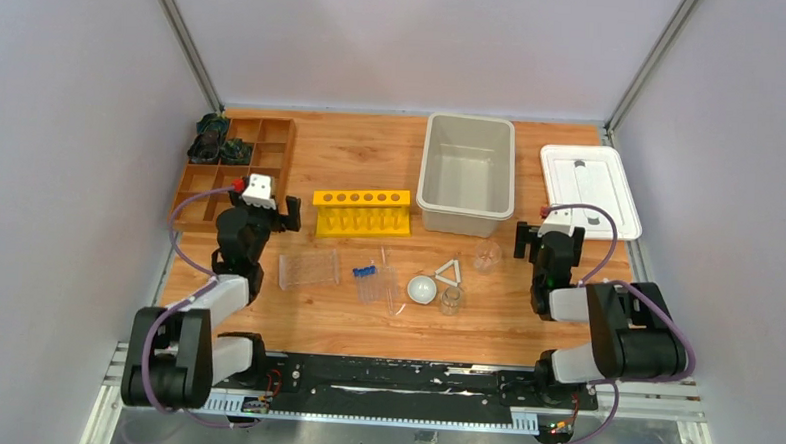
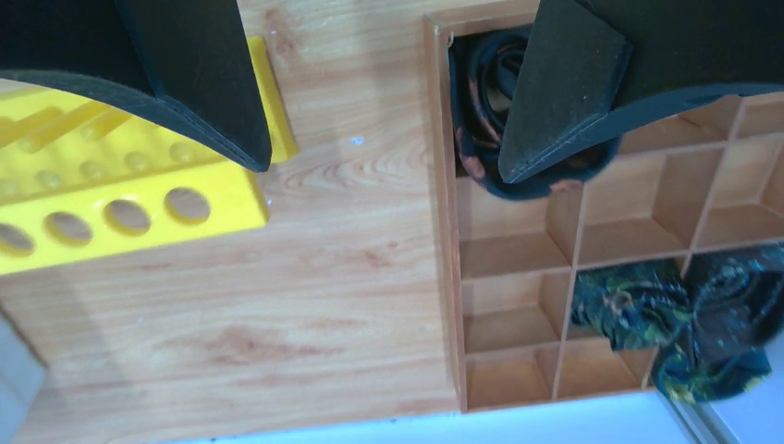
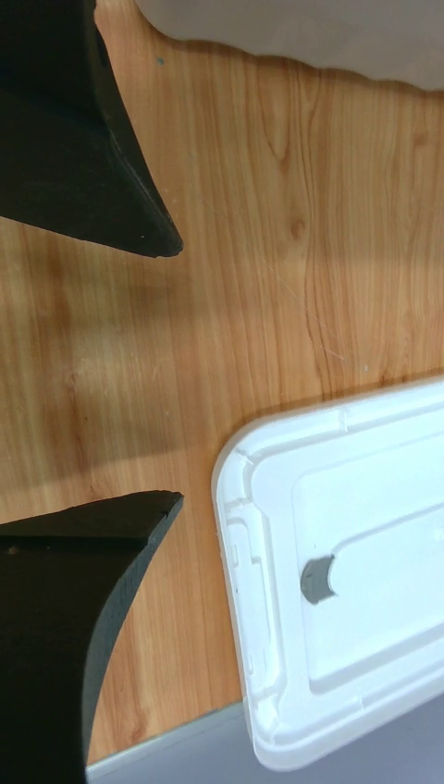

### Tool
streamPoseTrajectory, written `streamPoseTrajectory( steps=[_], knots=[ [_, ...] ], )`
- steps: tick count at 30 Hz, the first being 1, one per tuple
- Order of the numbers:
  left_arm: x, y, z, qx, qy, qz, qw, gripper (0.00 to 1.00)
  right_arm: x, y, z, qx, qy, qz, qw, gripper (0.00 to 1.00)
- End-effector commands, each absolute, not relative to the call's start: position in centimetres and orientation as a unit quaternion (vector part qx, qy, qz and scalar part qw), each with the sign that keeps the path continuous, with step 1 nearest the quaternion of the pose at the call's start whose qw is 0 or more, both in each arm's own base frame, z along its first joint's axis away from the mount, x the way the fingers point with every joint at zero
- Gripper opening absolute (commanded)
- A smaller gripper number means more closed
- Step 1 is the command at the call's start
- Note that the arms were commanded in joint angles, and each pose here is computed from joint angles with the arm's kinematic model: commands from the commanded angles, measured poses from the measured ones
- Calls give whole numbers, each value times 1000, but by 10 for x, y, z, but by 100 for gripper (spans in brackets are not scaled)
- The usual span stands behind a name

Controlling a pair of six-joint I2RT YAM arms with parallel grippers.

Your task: Organize the chemistry lab equipment

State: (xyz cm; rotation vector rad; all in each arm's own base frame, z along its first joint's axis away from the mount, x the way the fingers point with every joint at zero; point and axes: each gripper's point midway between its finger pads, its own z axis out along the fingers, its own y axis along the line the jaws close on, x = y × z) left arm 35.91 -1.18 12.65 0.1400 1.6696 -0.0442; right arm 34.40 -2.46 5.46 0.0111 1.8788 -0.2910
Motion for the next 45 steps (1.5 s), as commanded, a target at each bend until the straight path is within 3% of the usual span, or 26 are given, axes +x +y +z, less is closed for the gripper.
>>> streamPoseTrajectory(
  steps=[1, 3, 6, 12, 15, 18, 24, 28, 36, 45],
  knots=[
    [358, -15, 154, 63, 747, -36, 661, 100, 345, -54, 80, 72, 800, -187, 566, 100],
    [356, -19, 166, 61, 757, -48, 649, 100, 341, -59, 91, 80, 840, -204, 496, 100],
    [351, -25, 184, 69, 770, -64, 631, 100, 349, -54, 124, 111, 864, -186, 454, 100],
    [333, -17, 208, 90, 818, -34, 567, 100, 340, -17, 157, 188, 876, -52, 441, 100],
    [326, -8, 224, 94, 828, -8, 552, 100, 337, 29, 179, 118, 884, 61, 449, 100],
    [321, -6, 236, 90, 831, -6, 549, 100, 323, 59, 209, 72, 873, 52, 479, 100],
    [315, -11, 250, 68, 838, -29, 541, 100, 287, 141, 232, -37, 873, 70, 482, 88],
    [307, -9, 250, 68, 854, -27, 514, 100, 261, 204, 219, -104, 878, 102, 456, 73],
    [284, -11, 233, 99, 881, -28, 463, 100, 242, 313, 171, -218, 888, 107, 389, 56],
    [271, -24, 239, 128, 874, -54, 465, 100, 260, 363, 116, -234, 900, 97, 354, 55]
  ],
)
